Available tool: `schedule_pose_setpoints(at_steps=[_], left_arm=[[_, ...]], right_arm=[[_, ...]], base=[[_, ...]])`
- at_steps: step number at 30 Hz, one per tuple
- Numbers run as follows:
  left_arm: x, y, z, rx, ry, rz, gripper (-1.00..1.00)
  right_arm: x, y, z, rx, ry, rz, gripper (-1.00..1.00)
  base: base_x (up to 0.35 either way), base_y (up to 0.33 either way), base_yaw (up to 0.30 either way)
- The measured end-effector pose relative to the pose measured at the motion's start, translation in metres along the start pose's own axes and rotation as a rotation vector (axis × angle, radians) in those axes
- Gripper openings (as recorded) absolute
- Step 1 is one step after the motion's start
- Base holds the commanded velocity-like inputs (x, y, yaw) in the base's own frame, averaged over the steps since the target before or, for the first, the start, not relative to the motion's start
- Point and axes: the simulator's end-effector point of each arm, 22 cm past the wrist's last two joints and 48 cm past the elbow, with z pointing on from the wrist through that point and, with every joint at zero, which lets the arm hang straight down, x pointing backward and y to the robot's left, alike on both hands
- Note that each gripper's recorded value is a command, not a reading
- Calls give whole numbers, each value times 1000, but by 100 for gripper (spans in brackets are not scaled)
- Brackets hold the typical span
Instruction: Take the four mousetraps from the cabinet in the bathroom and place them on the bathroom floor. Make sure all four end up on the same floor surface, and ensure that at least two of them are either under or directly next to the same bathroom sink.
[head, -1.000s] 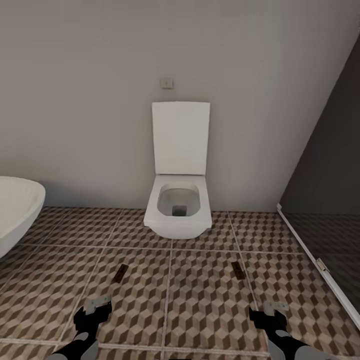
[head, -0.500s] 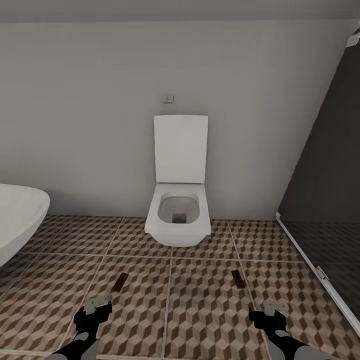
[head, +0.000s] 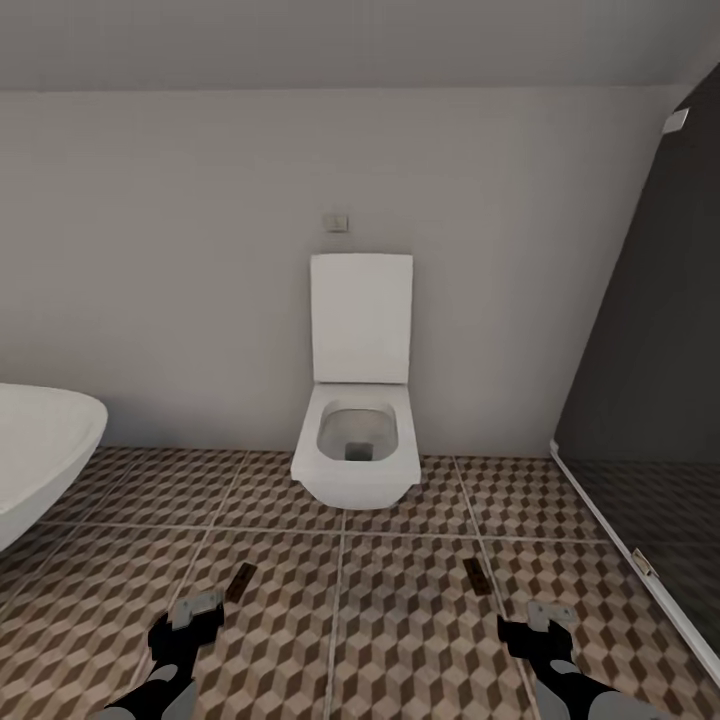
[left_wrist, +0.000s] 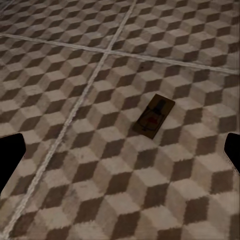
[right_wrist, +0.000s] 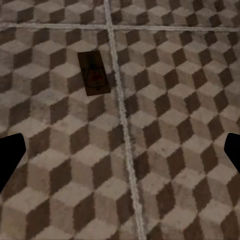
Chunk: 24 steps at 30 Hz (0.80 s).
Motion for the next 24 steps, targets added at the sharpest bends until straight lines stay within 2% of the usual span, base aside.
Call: schedule_pose_setpoints(at_steps=[13, 24], left_arm=[[-25, -1, -8, 10, -41, -19, 100], [-22, 10, -18, -4, -27, -23, 100]], right_arm=[[-25, -1, -10, -3, -47, 11, 100], [-19, -12, -22, 10, -35, 9, 100]], base=[[0, 0, 0], [0, 0, 0]])
